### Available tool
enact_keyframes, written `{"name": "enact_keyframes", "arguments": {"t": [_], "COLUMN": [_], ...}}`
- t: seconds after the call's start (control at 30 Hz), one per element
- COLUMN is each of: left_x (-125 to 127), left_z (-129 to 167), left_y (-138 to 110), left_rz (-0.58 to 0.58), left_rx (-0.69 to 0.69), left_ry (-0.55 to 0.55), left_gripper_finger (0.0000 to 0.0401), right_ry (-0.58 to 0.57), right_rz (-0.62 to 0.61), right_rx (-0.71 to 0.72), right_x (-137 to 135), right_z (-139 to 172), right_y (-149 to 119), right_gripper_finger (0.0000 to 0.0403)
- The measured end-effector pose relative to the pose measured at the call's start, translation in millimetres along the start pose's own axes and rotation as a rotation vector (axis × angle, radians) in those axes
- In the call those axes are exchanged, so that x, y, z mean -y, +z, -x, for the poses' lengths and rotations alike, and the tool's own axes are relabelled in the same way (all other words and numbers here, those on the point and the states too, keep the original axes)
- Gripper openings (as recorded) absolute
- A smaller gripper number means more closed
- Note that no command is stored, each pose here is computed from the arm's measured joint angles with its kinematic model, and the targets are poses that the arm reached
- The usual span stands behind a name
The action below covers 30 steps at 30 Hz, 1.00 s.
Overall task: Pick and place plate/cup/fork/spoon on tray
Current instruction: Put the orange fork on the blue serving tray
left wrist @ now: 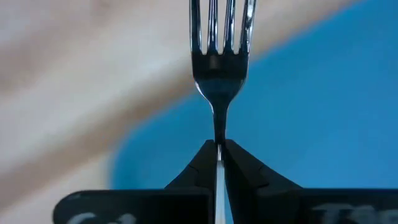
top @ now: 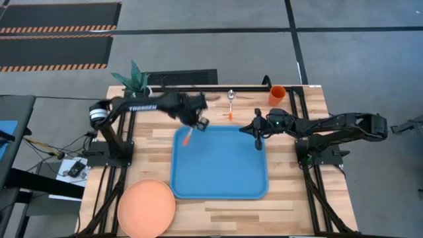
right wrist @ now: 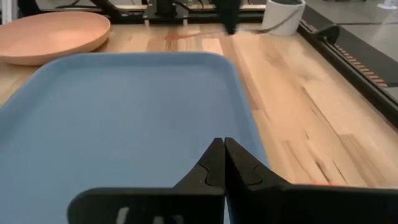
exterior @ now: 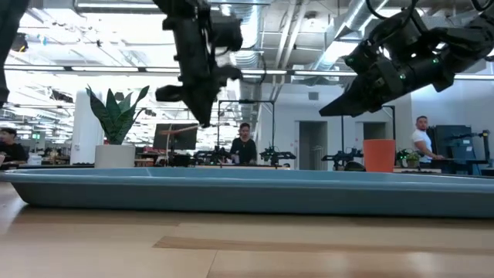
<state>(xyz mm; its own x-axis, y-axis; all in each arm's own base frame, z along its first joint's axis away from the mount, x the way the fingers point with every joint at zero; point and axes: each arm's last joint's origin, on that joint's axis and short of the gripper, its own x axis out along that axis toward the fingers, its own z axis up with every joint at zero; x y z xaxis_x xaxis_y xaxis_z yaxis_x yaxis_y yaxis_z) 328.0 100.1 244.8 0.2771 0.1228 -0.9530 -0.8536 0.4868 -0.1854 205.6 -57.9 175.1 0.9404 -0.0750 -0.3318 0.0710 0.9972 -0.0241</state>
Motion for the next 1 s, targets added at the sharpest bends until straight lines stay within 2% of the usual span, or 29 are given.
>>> {"name": "enact_keyframes", "arguments": {"t": [0.13, 0.3, 0.43, 0.57, 0.73, 1.0], "left_x": [28, 51, 59, 59, 55, 34], "left_z": [4, 12, 18, 9, -13, -31], "left_y": [-41, -92, -128, -156, -168, -153], "left_rz": [0.049, 0.152, 0.239, 0.327, 0.377, 0.356], "left_rx": [0.046, 0.038, 0.008, -0.032, -0.021, -0.007], "left_ry": [0.018, 0.065, 0.112, 0.14, 0.086, 0.161], "left_gripper_finger": [0.0001, 0.0001, 0.0, 0.0, 0.0, 0.0], "right_ry": [0.002, -0.001, 0.0, -0.002, 0.044, 0.05], "right_rz": [0.008, 0.014, 0.022, 0.047, 0.066, 0.07], "right_rx": [0.024, 0.044, 0.047, 0.065, 0.124, 0.132], "right_x": [0, 0, 0, 0, -1, -1], "right_z": [0, 0, 0, 0, 1, 1], "right_y": [2, 4, 5, 6, 12, 13], "right_gripper_finger": [0.0011, 0.0011, 0.0011, 0.0011, 0.0011, 0.0011]}}
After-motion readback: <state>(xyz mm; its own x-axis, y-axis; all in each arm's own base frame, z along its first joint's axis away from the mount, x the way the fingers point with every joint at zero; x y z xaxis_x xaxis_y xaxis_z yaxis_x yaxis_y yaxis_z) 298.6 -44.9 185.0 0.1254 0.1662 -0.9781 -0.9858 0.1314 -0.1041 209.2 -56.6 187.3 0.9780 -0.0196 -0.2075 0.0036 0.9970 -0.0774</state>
